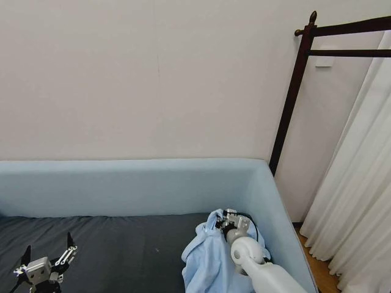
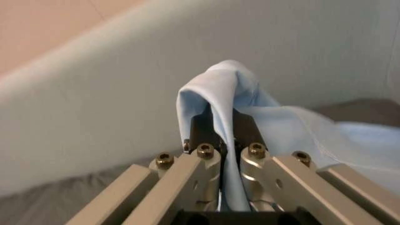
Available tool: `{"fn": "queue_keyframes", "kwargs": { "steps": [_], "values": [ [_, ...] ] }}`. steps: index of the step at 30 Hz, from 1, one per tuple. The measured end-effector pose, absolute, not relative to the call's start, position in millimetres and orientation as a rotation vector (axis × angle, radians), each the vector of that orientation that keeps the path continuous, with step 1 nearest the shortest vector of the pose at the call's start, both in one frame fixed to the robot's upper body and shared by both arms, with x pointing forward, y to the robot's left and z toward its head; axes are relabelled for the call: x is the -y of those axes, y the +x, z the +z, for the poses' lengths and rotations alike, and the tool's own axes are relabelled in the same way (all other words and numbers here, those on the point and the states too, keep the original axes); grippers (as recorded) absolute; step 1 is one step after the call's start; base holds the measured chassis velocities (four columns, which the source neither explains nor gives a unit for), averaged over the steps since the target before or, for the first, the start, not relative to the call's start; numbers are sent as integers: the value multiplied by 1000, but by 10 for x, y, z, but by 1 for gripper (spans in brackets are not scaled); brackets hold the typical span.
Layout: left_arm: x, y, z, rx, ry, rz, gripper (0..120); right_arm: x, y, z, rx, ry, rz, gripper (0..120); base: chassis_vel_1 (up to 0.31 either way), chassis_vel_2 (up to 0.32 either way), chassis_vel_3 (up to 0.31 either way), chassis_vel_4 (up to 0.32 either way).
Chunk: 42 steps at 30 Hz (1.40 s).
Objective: Pick up the clothes from the sofa and hang them on the clothes hanger.
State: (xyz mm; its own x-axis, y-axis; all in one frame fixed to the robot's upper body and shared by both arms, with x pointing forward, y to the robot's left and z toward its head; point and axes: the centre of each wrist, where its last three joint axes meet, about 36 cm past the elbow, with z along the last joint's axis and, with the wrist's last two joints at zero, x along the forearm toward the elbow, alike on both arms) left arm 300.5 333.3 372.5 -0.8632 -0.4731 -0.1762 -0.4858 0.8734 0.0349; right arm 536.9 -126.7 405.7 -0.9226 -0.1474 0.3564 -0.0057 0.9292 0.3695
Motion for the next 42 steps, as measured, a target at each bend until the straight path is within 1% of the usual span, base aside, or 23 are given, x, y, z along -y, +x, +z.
{"fn": "queue_keyframes", "kwargs": {
  "steps": [3,4,5,9,11,13,15,17,19,20,23,24,26,27,33,34,35,36,37,38,39,40,42],
  "values": [
    [-3383,2991,3738,-2872,-754,113,100,1102,5302,4595,2786,80,-596,0,0,0,0,0],
    [-3391,2989,3741,-2868,-756,111,100,1062,5257,4905,2830,34,-631,0,0,0,0,0],
    [-3391,2989,3741,-2868,-756,111,100,1062,5257,4905,2830,34,-631,0,0,0,0,0],
    [-3370,3008,3753,-2864,-748,102,100,1018,5109,5440,2925,-87,-678,0,0,0,0,0],
    [-3365,3012,3756,-2864,-746,100,100,1007,5074,5490,2936,-103,-681,0,0,0,0,0],
    [-3336,3025,3764,-2863,-737,91,100,945,4875,5575,2970,-167,-664,0,0,0,0,0],
    [-3329,3027,3767,-2862,-736,89,100,927,4801,5527,2973,-185,-642,0,0,0,0,0],
    [-3318,3029,3774,-2861,-733,86,100,887,4587,5272,2961,-213,-556,0,0,0,0,0],
    [-3313,3029,3778,-2861,-731,86,100,825,4217,4579,2866,-219,-381,0,0,0,0,0],
    [-3313,3029,3778,-2861,-731,86,100,825,4217,4579,2866,-219,-381,0,0,0,0,0],
    [-3285,3033,3780,-2863,-720,83,100,747,3750,3586,2742,-157,-169,0,0,0,0,0],
    [-3285,3033,3780,-2863,-720,83,100,747,3750,3586,2742,-157,-169,0,0,0,0,0],
    [-3259,3036,3779,-2867,-712,78,100,723,3518,3193,2683,-78,-108,0,0,0,0,0],
    [-3253,3038,3778,-2868,-710,78,100,697,3433,3112,2651,-40,-111,0,0,0,0,0],
    [-3261,3048,3775,-2868,-708,82,100,570,3264,3148,2455,59,-82,0,0,0,0,0],
    [-3263,3051,3777,-2868,-707,82,100,533,3242,3241,2351,68,-60,4,0,0,0,0],
    [-3263,3051,3777,-2868,-707,82,100,533,3242,3241,2351,68,-60,4,0,0,0,0],
    [-3266,3053,3779,-2867,-706,82,100,518,3238,3292,2300,74,-53,7,0,0,0,0],
    [-3274,3055,3782,-2866,-707,82,100,514,3243,3356,2259,87,-51,14,0,0,0,0],
    [-3280,3055,3781,-2867,-709,84,100,528,3252,3386,2252,93,-49,18,0,0,0,0],
    [-3280,3055,3781,-2867,-709,84,100,528,3252,3386,2252,93,-49,18,0,0,0,0],
    [-3283,3055,3779,-2867,-710,84,100,544,3260,3407,2252,95,-50,20,0,0,0,0],
    [-3287,3055,3778,-2868,-711,85,100,626,3274,3607,2254,115,-88,32,0,0,0,0]
  ]
}}
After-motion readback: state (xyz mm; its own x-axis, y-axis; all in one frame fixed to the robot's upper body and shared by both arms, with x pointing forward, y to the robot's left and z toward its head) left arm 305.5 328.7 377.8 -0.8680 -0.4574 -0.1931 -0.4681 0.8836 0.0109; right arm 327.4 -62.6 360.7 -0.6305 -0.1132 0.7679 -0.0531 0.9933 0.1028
